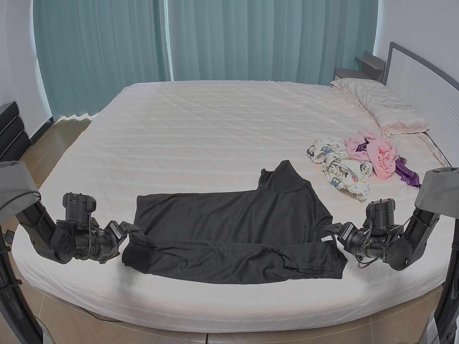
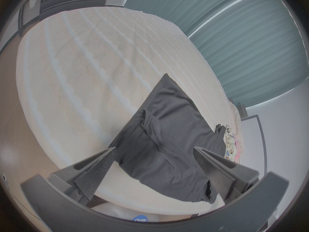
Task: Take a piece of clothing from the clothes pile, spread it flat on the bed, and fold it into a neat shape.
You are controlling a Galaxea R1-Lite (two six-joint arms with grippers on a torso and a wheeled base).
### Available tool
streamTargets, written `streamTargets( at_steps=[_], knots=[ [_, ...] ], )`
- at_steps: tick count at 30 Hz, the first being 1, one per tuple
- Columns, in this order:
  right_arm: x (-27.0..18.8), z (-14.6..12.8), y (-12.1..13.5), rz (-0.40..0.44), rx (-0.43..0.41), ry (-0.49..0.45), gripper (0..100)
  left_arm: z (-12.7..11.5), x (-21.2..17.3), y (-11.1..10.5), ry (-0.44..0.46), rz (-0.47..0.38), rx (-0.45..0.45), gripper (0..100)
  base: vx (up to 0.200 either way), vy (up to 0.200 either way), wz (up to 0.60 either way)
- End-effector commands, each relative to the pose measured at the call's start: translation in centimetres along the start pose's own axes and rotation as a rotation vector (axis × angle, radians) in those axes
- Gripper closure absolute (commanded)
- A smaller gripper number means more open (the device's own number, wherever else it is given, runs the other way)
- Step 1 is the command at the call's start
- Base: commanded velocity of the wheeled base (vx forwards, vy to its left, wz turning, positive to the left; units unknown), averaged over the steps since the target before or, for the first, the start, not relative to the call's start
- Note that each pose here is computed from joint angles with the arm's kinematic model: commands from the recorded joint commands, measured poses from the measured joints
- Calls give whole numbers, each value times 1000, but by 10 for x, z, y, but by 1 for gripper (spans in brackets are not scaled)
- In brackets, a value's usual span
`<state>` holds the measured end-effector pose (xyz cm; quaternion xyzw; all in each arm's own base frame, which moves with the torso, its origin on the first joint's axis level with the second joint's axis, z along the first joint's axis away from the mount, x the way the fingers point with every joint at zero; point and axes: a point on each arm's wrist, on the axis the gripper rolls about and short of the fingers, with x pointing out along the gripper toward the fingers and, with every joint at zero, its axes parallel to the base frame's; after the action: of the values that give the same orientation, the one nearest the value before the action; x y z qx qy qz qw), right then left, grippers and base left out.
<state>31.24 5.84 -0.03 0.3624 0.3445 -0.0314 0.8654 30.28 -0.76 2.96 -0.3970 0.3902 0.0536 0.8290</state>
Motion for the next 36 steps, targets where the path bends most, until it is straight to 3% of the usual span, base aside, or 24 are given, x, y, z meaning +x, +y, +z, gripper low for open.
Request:
streamTargets(
  at_steps=[1,6,7,10,23,24,33,36],
  knots=[
    [-6,-1,5,15,26,0,0,15,15,-14,-1,-2,6,0,0,0,0],
    [-6,-2,5,15,28,-1,0,23,31,-18,-16,41,31,0,0,0,0],
    [-6,-2,5,15,28,-1,0,22,41,-12,0,63,88,0,0,0,0],
    [-6,-3,4,21,26,-6,0,21,56,-6,13,87,147,0,0,0,0],
    [-12,-6,0,27,25,-15,0,26,77,-4,0,108,184,0,0,0,0],
    [-12,-6,-1,25,24,-13,0,26,76,-4,-7,111,183,100,0,0,0],
    [-13,-5,-1,43,-22,-34,0,33,72,-4,-61,146,174,100,0,0,0],
    [-11,-5,0,51,-97,-29,0,39,65,-1,-80,148,157,100,0,0,0]
  ],
)
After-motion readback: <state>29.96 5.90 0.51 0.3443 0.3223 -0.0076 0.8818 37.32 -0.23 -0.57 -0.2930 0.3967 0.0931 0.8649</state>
